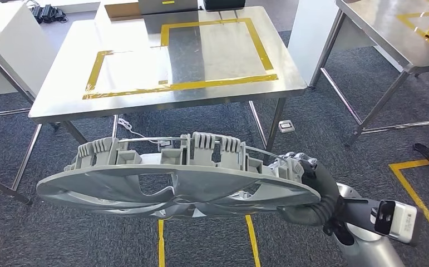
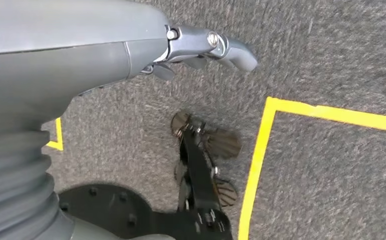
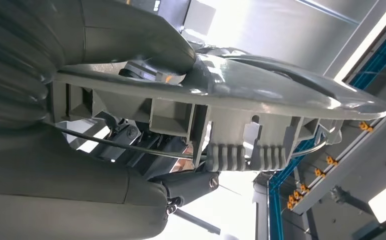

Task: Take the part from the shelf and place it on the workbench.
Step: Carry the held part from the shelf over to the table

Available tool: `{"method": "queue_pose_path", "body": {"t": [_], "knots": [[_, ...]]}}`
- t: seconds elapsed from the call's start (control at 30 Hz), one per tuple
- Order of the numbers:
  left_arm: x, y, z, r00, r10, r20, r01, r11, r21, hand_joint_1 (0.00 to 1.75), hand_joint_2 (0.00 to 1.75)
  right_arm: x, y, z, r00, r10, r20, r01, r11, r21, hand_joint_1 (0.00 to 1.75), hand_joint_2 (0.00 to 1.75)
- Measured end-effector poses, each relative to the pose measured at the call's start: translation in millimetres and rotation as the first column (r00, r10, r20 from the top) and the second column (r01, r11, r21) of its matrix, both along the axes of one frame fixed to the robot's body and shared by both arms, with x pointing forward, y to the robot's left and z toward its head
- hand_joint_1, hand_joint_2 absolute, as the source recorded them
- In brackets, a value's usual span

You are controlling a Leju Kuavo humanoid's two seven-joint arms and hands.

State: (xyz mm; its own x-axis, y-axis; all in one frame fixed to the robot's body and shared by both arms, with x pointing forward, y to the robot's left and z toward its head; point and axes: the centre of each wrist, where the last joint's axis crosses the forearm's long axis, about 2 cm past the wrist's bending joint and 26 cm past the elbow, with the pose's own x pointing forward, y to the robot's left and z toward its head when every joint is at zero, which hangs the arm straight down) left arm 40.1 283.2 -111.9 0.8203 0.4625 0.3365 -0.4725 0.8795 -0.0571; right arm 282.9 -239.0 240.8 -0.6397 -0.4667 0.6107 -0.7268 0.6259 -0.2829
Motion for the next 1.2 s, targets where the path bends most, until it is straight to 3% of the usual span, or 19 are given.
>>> {"method": "queue_pose_path", "body": {"t": [1.2], "knots": [[-4.6,2.4,-0.5,1.0,0.001,-0.006,-0.001,1.0,0.002,0.0,1.75,-3.7,5.4,-5.4,0.999,-0.012,-0.029,0.012,1.0,-0.004,1.75,1.75]]}}
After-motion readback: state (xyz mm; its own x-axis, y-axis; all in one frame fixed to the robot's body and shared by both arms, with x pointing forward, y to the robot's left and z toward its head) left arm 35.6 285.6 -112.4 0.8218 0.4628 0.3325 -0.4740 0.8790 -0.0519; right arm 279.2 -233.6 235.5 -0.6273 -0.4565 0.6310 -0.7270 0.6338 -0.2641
